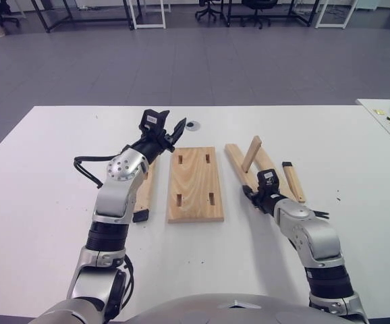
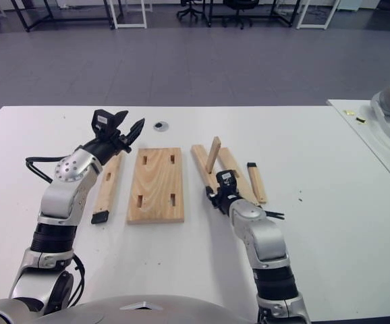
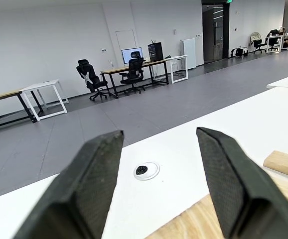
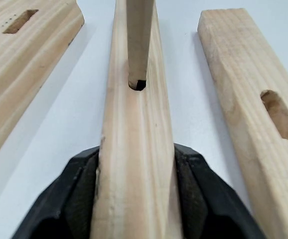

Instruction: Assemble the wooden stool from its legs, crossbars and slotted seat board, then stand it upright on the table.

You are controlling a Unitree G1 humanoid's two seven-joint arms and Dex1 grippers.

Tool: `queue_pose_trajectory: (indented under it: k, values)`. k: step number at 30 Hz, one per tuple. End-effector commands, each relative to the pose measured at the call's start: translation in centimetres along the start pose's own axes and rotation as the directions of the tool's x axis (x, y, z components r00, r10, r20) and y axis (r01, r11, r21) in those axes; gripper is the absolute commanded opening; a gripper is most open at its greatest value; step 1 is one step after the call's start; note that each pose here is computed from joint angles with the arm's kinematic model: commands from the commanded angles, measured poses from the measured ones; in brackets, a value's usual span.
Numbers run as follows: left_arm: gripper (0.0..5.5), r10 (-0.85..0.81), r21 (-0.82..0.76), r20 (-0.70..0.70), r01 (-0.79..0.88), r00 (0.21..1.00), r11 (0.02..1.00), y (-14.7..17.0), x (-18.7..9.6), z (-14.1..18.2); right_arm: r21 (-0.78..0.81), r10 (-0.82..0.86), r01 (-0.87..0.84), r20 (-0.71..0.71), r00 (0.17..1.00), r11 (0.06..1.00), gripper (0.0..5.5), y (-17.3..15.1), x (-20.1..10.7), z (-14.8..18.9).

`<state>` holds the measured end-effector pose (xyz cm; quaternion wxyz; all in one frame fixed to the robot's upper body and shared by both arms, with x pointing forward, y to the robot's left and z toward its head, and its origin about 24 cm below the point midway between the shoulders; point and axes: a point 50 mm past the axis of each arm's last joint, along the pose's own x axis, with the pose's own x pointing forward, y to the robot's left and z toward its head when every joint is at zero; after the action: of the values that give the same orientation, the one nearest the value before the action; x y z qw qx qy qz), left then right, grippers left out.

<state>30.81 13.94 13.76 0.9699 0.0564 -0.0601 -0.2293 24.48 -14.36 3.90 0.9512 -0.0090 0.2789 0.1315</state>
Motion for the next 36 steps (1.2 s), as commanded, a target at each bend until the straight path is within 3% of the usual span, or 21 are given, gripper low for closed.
queue_pose_trajectory:
  k: [1,6,11,19,31,36]
  values:
    - [2.67,0.005,-0.086,-0.028,-0.008,1.000,0.996,0.0,-0.1,-1.0,-0.056,-0.047,0.056,0.158,0.986,0.997,2.06,-1.4,0.0,2.5]
    - [2.67,-0.088,-0.449,0.030,0.092,0.996,0.889,-0.8,0.2,-1.1,-0.205,0.080,-0.010,0.335,0.939,0.979,2.06,-1.8,-0.7,5.4]
    - [2.67,-0.165,-0.734,0.176,0.241,0.971,0.635,-0.8,0.5,0.6,-0.369,0.309,-0.146,0.435,0.846,0.918,2.06,-0.4,-2.2,7.6]
    - [2.67,-0.214,-0.816,0.193,0.278,0.958,0.506,-0.8,0.2,1.0,-0.492,0.518,-0.290,0.426,0.742,0.821,2.06,2.2,-4.2,8.7]
    - [2.67,-0.242,-0.827,0.260,0.345,0.935,0.444,-1.1,-0.6,1.9,-0.529,0.540,-0.292,0.408,0.736,0.797,2.06,2.5,-3.9,8.4]
    - [1.92,-0.213,-0.832,0.254,0.325,0.943,0.450,-1.0,-0.4,1.8,-0.547,0.560,-0.304,0.395,0.729,0.780,2.06,2.7,-4.0,8.2]
